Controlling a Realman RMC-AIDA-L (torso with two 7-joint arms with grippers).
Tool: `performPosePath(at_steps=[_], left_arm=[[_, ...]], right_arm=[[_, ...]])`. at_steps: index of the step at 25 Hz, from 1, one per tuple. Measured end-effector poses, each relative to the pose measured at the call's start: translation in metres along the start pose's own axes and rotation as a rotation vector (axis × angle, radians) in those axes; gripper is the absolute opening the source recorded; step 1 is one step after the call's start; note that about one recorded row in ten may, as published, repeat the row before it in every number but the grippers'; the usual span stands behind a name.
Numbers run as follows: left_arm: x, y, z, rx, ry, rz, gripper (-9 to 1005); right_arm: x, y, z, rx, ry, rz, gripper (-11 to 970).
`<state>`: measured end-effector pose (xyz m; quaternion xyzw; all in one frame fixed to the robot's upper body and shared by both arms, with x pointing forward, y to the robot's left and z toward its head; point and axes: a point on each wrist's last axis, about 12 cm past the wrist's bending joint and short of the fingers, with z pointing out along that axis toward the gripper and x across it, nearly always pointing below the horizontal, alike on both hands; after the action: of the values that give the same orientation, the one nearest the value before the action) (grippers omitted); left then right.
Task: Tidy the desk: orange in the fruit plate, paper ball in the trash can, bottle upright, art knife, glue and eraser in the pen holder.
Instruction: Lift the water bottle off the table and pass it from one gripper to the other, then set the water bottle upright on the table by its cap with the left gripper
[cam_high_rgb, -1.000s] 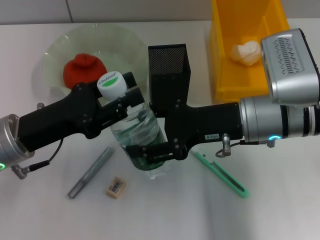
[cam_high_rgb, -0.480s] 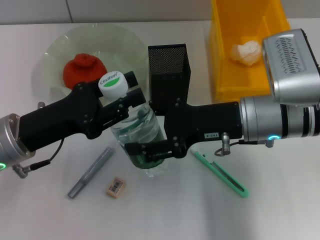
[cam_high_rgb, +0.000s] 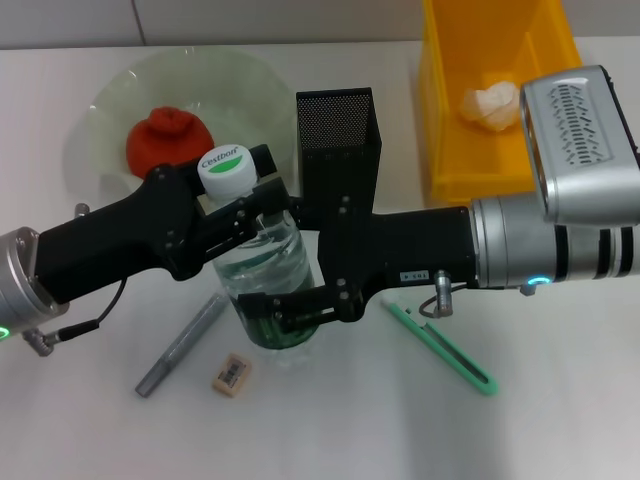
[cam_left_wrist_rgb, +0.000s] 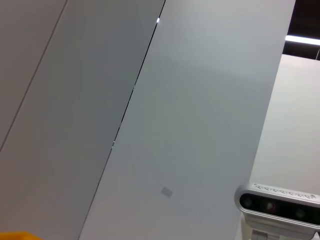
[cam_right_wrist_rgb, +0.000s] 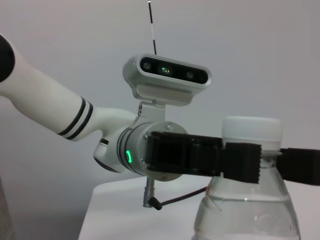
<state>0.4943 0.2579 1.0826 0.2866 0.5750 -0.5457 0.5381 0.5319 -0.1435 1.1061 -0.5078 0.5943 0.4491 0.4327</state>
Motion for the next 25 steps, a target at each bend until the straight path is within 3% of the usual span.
performPosePath(at_steps=[7, 16, 25], left_arm=[[-0.006, 0.002, -0.003, -0.012, -0.019, 0.02, 436], [-0.025, 0.002, -0.025, -0.05, 0.006, 0.121, 434], [-0.035, 0.008, -0.057, -0.22, -0.019, 0.189, 433]], right_arm=[[0.003, -0.002, 0.0, 0.022, 0.007, 0.009, 829], [0.013, -0.003, -0.004, 0.051, 0.005, 0.032, 828], [0.022, -0.006, -0.008, 0.101, -0.026, 0.07, 828]])
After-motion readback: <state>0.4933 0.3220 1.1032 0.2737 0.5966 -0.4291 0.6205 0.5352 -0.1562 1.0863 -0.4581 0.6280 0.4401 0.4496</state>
